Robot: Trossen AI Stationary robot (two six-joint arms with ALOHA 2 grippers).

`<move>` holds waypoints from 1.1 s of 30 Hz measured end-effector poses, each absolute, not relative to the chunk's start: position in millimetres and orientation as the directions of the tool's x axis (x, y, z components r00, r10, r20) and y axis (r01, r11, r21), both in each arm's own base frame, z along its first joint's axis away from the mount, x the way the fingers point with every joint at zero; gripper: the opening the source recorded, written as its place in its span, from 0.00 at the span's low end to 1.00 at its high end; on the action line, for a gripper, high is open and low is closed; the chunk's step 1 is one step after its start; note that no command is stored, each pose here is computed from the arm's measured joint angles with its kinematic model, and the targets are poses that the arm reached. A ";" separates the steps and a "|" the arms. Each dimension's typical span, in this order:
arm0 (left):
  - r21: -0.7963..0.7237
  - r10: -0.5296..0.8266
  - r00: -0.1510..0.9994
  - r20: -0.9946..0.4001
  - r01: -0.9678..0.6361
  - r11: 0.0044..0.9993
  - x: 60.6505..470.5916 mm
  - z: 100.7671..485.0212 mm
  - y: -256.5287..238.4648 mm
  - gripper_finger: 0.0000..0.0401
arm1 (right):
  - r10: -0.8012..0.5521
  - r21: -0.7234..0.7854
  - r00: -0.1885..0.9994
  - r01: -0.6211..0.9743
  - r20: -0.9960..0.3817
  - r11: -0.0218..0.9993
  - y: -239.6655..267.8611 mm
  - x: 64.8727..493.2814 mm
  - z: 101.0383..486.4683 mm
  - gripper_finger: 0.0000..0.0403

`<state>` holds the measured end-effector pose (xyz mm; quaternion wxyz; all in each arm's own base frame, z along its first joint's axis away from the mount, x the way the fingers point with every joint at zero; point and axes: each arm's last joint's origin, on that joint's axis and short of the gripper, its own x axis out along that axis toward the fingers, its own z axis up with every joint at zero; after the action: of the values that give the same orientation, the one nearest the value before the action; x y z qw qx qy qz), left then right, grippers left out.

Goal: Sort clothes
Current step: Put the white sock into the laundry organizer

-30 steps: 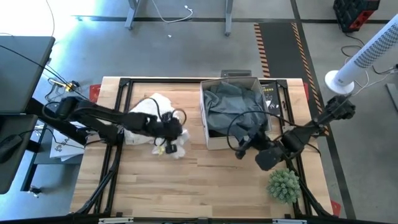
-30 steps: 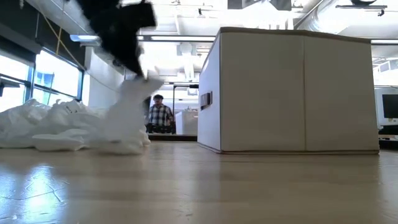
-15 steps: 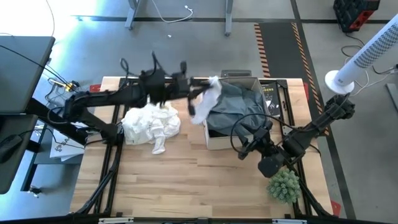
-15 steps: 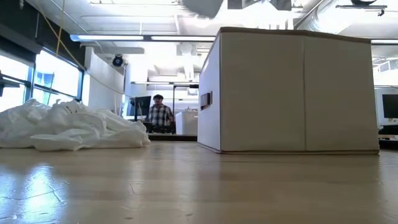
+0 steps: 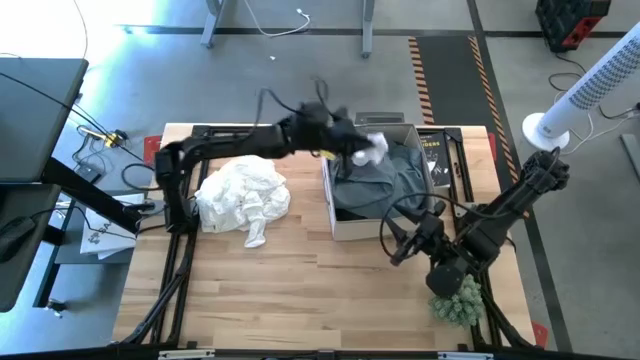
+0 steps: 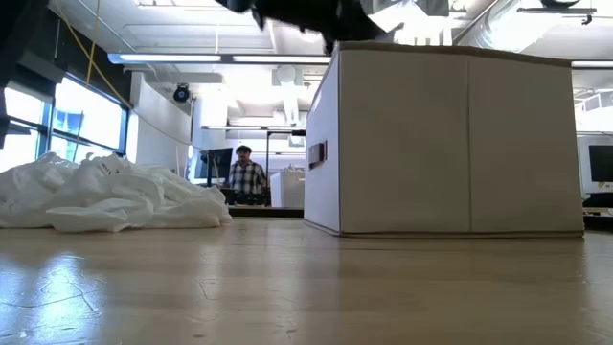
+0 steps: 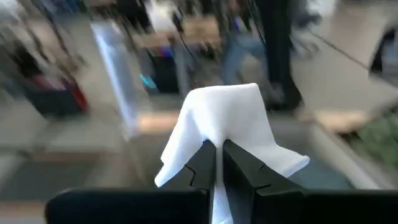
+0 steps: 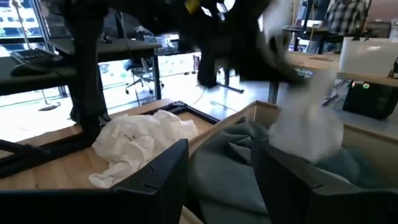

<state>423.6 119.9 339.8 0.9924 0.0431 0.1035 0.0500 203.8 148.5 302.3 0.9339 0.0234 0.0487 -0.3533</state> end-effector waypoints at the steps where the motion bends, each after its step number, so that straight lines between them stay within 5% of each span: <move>1: 0.070 0.077 0.964 -0.253 -0.062 0.996 427.4 328.2 119.8 0.07 | -0.654 0.010 0.748 0.659 -0.109 0.752 149.2 203.3 302.2 0.43; 5: 0.035 0.044 0.895 -0.444 -0.031 0.999 429.2 296.4 120.0 0.20 | -0.639 0.051 0.756 0.650 -0.143 0.758 146.5 206.3 301.2 0.43; 11: 0.055 0.135 0.775 -0.617 -0.129 0.990 403.1 303.0 115.1 0.33 | -0.698 0.114 0.689 0.723 -0.194 0.681 113.5 224.2 305.8 0.43; 21: 0.149 0.243 0.618 -0.748 -0.199 0.968 347.3 338.6 56.2 0.34 | -0.567 0.090 0.629 0.708 -0.531 0.701 -12.4 267.7 303.6 0.43; 33: 0.222 0.398 0.556 -0.730 -0.358 0.907 271.0 307.9 -33.3 0.34 | -0.388 -0.038 0.258 0.790 -0.885 0.612 -109.2 261.3 211.5 0.43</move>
<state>271.0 -33.3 307.9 0.8817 0.0242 0.4197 0.2143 261.3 -109.2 211.5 0.7640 0.2132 0.4715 -0.3853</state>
